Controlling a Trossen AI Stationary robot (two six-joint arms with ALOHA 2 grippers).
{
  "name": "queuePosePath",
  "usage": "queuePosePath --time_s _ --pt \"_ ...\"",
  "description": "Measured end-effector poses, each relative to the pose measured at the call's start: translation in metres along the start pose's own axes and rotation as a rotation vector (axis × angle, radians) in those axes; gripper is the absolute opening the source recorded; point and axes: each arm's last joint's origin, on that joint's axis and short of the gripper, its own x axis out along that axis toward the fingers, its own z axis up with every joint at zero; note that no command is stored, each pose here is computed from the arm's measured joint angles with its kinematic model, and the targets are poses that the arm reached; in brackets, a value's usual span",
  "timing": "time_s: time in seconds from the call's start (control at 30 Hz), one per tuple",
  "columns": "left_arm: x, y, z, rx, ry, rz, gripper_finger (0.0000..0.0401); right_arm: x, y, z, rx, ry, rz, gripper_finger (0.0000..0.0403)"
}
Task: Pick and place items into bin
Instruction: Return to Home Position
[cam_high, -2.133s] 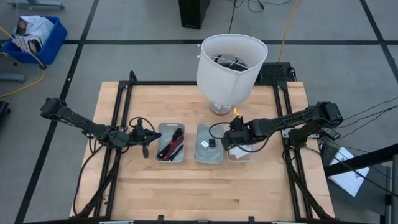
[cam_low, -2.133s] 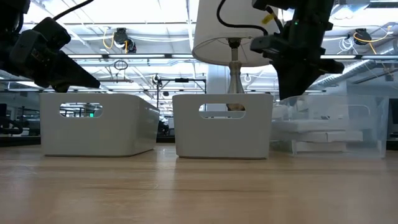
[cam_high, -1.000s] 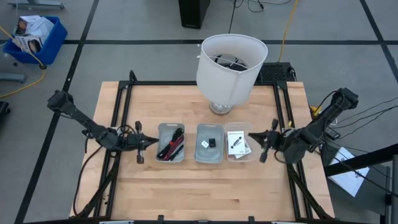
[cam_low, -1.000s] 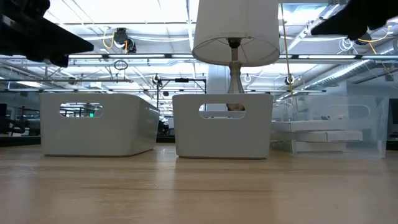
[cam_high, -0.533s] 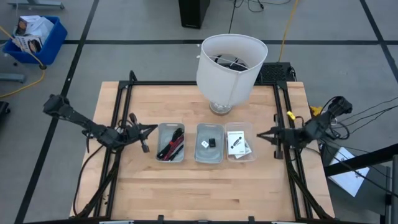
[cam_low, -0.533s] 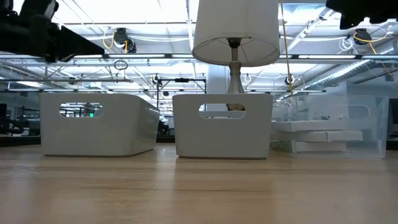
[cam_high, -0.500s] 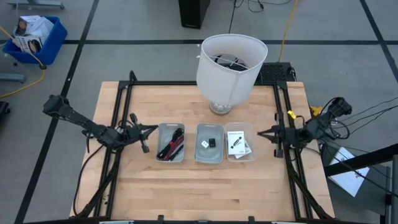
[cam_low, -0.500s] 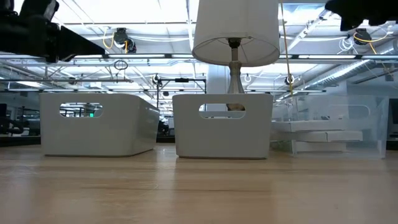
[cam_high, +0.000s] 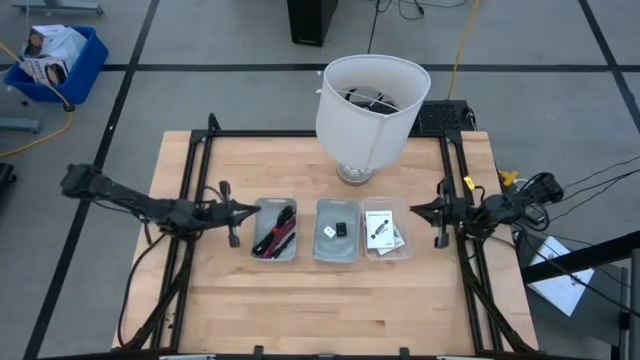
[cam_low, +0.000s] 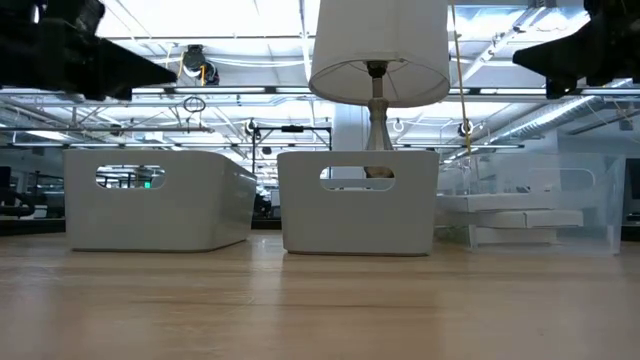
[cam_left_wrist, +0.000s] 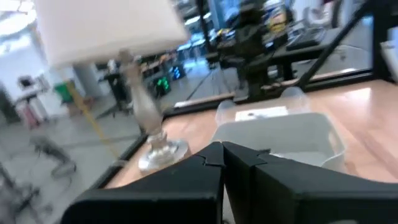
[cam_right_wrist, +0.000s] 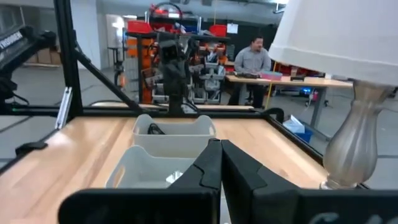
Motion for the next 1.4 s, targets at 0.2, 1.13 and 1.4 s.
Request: queuePosePath --time_s 0.2,1.13,1.4 --pt "-0.009 -0.004 0.008 0.026 -0.075 -0.075 0.0002 0.000 0.000 -0.002 -0.005 0.013 0.003 0.0000" --pt "-0.034 0.009 -0.007 0.007 -0.128 -0.263 0.0001 0.012 -0.010 -0.023 -0.051 0.012 0.073 0.0000" --pt "-0.033 0.010 -0.011 -0.033 -0.081 -0.277 0.0001 0.014 -0.011 -0.027 0.004 0.014 0.070 0.0000"
